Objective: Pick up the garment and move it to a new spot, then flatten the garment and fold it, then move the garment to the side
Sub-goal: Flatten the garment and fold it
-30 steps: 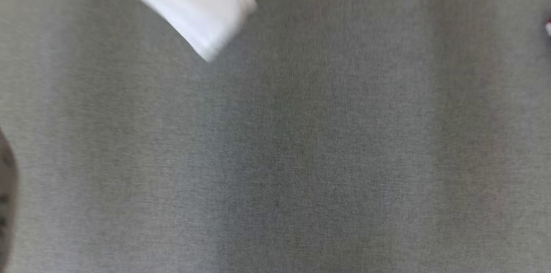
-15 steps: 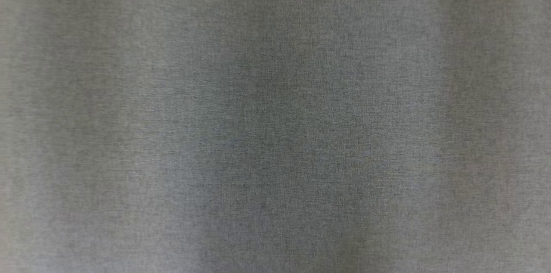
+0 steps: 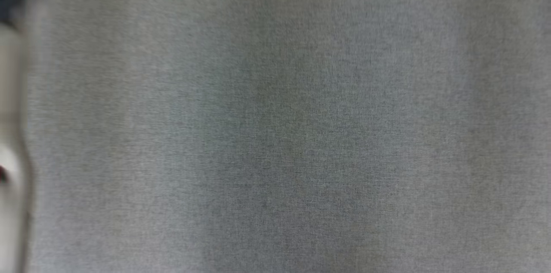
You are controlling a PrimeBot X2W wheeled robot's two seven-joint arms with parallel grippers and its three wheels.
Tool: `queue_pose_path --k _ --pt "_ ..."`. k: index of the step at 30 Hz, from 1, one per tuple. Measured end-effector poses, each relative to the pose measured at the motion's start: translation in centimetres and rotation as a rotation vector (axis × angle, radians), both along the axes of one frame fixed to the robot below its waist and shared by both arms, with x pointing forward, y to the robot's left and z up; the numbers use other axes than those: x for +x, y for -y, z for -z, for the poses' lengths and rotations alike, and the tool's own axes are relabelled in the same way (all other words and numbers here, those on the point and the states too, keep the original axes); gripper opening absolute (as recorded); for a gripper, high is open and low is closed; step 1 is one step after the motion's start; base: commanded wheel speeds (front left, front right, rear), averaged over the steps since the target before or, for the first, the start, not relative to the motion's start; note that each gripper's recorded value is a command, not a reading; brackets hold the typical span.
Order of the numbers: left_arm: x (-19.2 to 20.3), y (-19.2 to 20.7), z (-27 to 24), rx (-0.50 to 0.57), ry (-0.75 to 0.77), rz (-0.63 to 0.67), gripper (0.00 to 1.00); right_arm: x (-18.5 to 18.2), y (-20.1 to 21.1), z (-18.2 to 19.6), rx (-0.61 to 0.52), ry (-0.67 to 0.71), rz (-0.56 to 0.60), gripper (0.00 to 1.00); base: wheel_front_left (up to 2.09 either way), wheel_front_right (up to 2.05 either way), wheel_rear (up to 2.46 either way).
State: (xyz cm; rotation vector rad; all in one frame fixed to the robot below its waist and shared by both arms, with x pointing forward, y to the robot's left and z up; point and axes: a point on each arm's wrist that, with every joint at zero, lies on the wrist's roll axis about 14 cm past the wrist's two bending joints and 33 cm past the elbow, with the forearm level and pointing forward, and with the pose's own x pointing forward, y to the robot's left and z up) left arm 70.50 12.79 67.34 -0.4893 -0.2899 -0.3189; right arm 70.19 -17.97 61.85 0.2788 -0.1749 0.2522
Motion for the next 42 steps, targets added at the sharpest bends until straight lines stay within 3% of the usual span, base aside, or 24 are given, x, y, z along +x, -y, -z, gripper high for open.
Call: queue_pose_path --k 7,21,31,42 --pt "-5.7 0.0 4.0 -0.036 -0.035 0.025 0.00 -6.1 -1.0 4.5 0.030 -0.083 -0.086 0.00 0.00 0.00 0.00" --pt "-22.0 -1.6 12.8 -0.193 -0.274 -0.040 0.00 -21.0 -0.6 12.8 0.024 -0.286 -0.144 0.00 0.00 0.00 0.00" --pt "-31.7 -3.0 19.3 -0.293 -0.487 -0.134 0.00 -28.4 2.1 16.9 0.015 -0.403 -0.055 0.00 0.00 0.00 0.00" --pt "-39.9 -5.2 22.3 -0.397 -0.592 -0.262 0.00 -36.2 2.8 21.0 -0.012 -0.554 -0.039 0.00 0.00 0.00 0.00"
